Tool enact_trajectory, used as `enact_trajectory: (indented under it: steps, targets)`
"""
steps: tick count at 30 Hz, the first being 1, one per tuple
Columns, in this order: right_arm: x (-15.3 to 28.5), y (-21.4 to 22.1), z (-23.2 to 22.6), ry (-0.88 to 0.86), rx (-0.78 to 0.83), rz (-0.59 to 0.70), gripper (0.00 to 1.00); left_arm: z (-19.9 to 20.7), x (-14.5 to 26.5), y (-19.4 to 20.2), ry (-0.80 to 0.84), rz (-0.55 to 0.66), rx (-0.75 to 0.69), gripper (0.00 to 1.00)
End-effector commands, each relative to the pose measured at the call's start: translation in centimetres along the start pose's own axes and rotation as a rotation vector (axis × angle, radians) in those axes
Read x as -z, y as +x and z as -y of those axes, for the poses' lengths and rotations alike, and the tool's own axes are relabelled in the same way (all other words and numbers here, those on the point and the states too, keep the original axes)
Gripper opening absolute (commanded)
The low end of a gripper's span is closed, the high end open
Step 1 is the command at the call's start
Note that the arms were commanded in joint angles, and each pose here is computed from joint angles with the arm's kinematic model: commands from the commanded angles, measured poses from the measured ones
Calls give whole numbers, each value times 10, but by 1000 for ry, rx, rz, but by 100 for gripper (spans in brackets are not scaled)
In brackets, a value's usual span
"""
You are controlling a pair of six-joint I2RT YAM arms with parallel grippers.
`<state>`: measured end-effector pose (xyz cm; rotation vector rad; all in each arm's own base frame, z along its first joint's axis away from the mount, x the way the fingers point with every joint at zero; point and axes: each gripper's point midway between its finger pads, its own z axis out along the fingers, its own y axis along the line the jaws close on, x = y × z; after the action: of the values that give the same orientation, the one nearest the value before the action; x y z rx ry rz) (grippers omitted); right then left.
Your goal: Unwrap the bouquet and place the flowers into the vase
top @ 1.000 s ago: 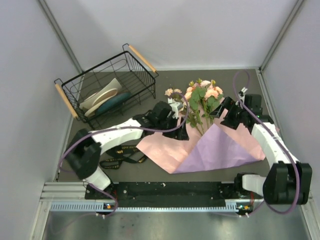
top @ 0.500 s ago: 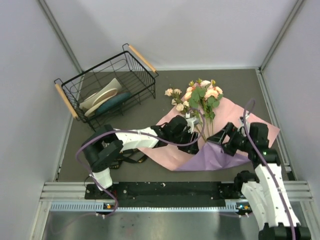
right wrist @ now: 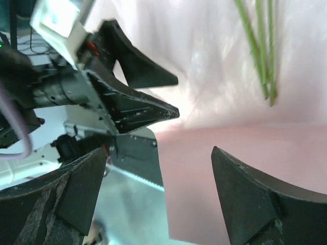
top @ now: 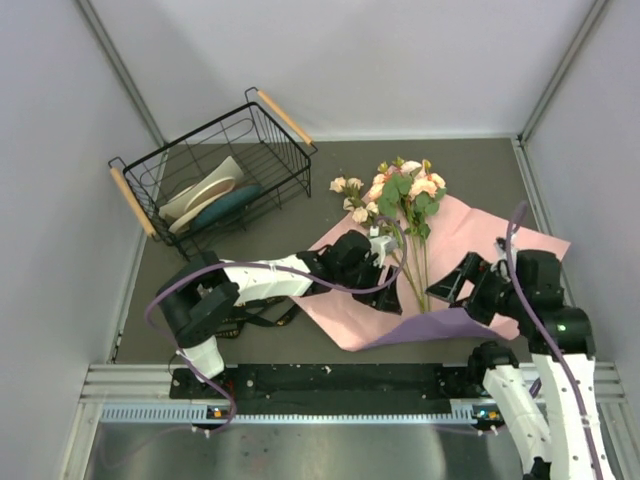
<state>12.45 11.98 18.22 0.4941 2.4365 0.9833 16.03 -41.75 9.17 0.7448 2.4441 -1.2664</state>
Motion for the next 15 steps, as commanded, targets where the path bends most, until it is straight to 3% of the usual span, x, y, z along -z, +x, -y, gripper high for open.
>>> enact_trajectory:
  steps: [1, 7, 11, 15]
  targets:
    - [46, -16, 18, 223, 139, 150, 85, 25, 1, -15, 97, 16, -47, 71]
    - [61, -31, 29, 318, 178, 239, 87, 34, -2, -2, 166, -38, -76, 62]
    - [39, -52, 6, 193, 165, 278, 87, 51, -7, 16, 206, -69, -85, 54]
    - [7, -50, -5, 88, 122, 164, 86, 65, -14, 36, 219, -101, -91, 51]
